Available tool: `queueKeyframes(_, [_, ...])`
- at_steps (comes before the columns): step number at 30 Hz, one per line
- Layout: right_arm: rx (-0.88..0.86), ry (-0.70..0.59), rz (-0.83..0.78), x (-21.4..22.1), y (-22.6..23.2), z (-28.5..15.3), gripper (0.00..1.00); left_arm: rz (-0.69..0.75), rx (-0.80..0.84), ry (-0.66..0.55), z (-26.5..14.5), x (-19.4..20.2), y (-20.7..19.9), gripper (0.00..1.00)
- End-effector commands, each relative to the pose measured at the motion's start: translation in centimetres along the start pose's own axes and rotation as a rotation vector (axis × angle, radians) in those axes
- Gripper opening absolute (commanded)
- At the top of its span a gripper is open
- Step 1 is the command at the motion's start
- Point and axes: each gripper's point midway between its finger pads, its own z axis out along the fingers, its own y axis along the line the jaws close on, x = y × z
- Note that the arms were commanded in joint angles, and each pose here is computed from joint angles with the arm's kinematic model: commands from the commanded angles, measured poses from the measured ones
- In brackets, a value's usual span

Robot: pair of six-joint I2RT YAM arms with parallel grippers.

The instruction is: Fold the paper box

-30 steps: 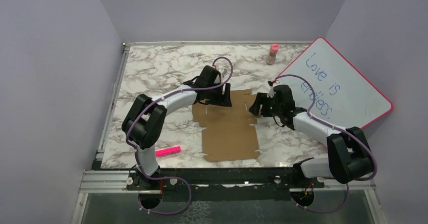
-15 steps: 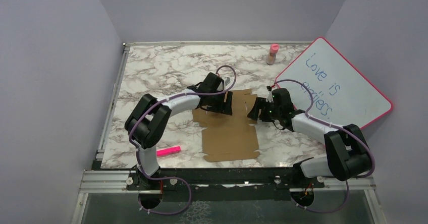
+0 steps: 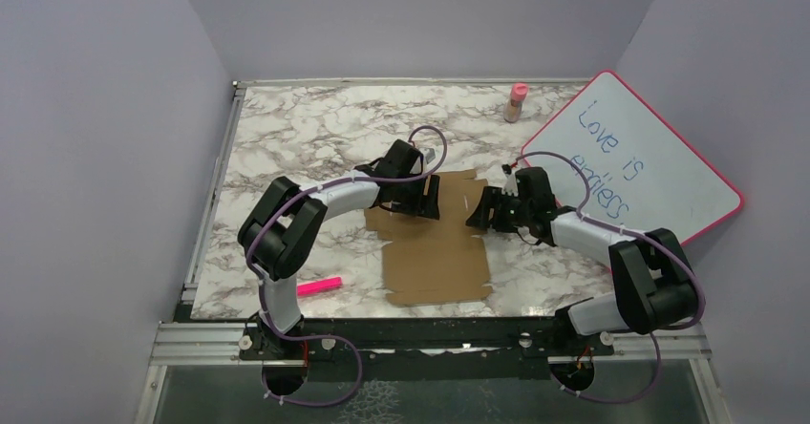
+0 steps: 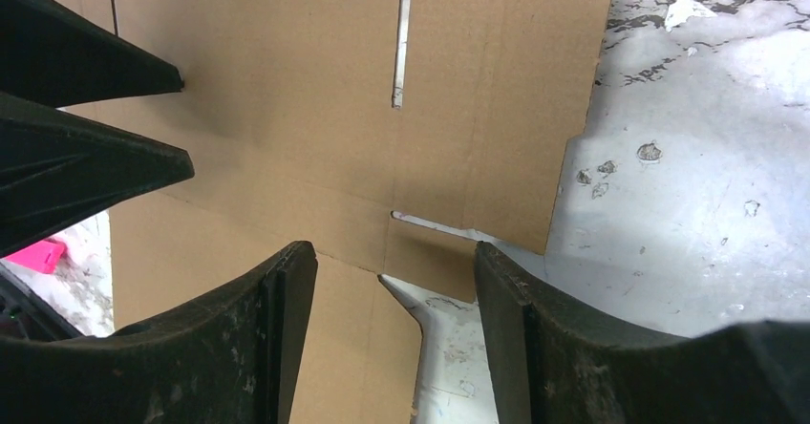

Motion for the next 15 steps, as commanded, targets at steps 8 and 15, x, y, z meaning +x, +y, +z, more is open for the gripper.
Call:
queueKeyframes(8, [-0.161, 0.105, 0.015, 1.4, 3.5, -1.5, 0.64, -0.024, 0.007, 0.053, 1.3, 2.3, 0.4, 0.70])
queueKeyframes(15, [-0.218, 0.076, -0.002, 0.0, 5.2, -2.5, 0.63, -0.022, -0.004, 0.052, 1.2, 2.5, 0.5, 0.70])
